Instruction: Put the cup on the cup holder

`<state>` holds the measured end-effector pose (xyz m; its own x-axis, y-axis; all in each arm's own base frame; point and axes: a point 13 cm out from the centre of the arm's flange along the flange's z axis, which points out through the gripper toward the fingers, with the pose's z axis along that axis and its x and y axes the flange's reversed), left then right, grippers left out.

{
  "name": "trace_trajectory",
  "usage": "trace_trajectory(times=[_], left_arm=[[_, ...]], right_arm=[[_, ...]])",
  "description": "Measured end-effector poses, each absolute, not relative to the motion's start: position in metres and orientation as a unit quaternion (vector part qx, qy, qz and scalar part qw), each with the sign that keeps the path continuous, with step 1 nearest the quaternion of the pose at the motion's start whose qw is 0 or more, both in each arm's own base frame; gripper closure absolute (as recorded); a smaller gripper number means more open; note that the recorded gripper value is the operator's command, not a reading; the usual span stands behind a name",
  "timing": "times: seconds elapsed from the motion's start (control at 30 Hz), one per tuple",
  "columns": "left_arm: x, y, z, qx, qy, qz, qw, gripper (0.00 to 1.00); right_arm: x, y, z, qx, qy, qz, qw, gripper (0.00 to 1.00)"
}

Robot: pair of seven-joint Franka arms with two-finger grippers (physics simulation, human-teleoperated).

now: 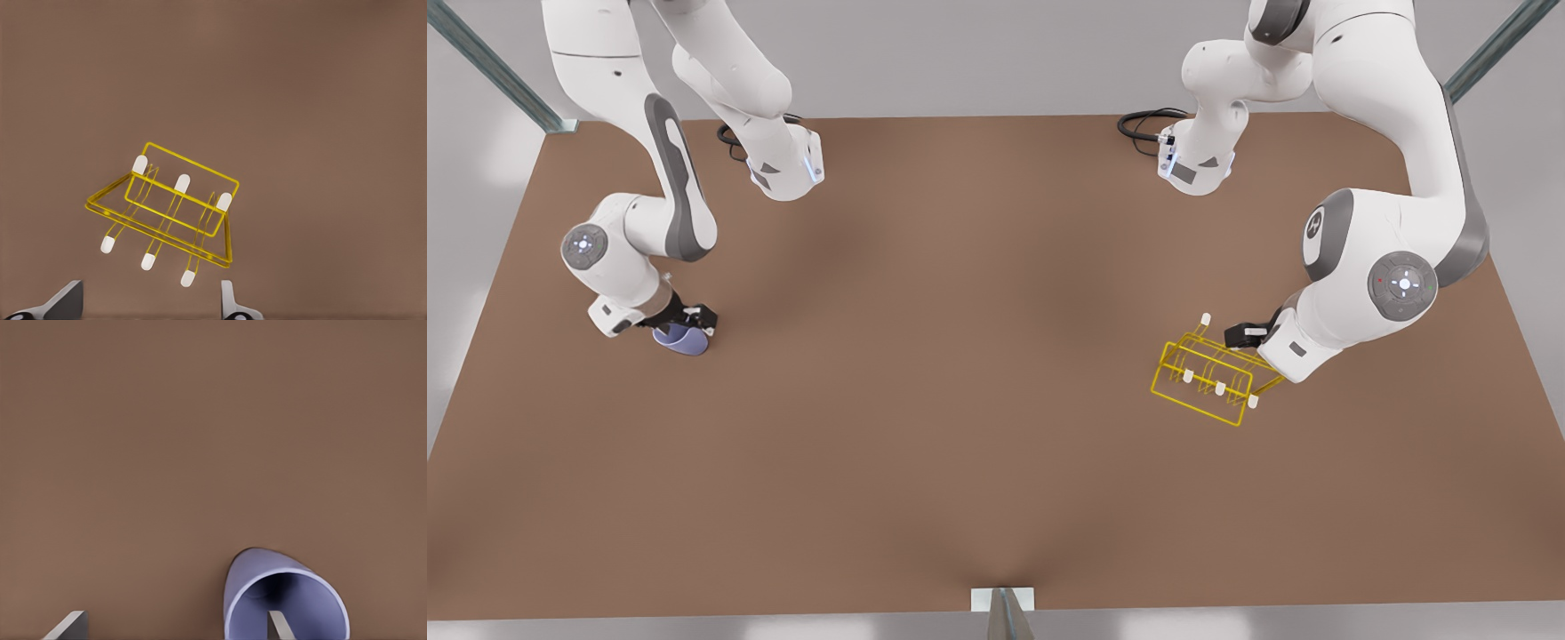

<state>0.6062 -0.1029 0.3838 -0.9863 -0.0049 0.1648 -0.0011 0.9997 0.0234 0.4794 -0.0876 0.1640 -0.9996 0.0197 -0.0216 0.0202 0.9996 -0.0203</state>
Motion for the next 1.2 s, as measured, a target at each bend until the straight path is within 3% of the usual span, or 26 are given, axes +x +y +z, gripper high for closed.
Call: trace_trajectory(times=[0.57, 0.83, 0.87, 0.9, 0.93, 1.2], left_arm=[[0.610, -0.087, 0.365, 0.015, -0.995, -0.015, 0.098, 0.00], [0.600, -0.084, 0.401, 0.016, -0.996, -0.012, 0.082, 0.00], [0.599, -0.083, 0.401, 0.017, -0.996, -0.013, 0.084, 0.00], [0.598, -0.083, 0.401, 0.017, -0.996, -0.013, 0.086, 0.00], [0.597, -0.083, 0.400, 0.017, -0.996, -0.013, 0.088, 0.00], [0.612, -0.087, 0.382, 0.016, -0.995, -0.012, 0.097, 0.00]], right_arm=[[0.467, -0.107, 0.125, 0.019, 1.000, 0.001, 0.010, 0.00], [0.456, -0.106, 0.099, 0.009, 1.000, 0.009, -0.006, 0.00], [0.456, -0.107, 0.096, 0.009, 1.000, 0.010, -0.007, 0.28], [0.455, -0.107, 0.094, 0.008, 1.000, 0.010, -0.007, 0.72], [0.454, -0.108, 0.093, 0.007, 1.000, 0.010, -0.007, 0.79], [0.458, -0.111, 0.095, -0.010, 1.000, 0.003, 0.001, 0.79]])
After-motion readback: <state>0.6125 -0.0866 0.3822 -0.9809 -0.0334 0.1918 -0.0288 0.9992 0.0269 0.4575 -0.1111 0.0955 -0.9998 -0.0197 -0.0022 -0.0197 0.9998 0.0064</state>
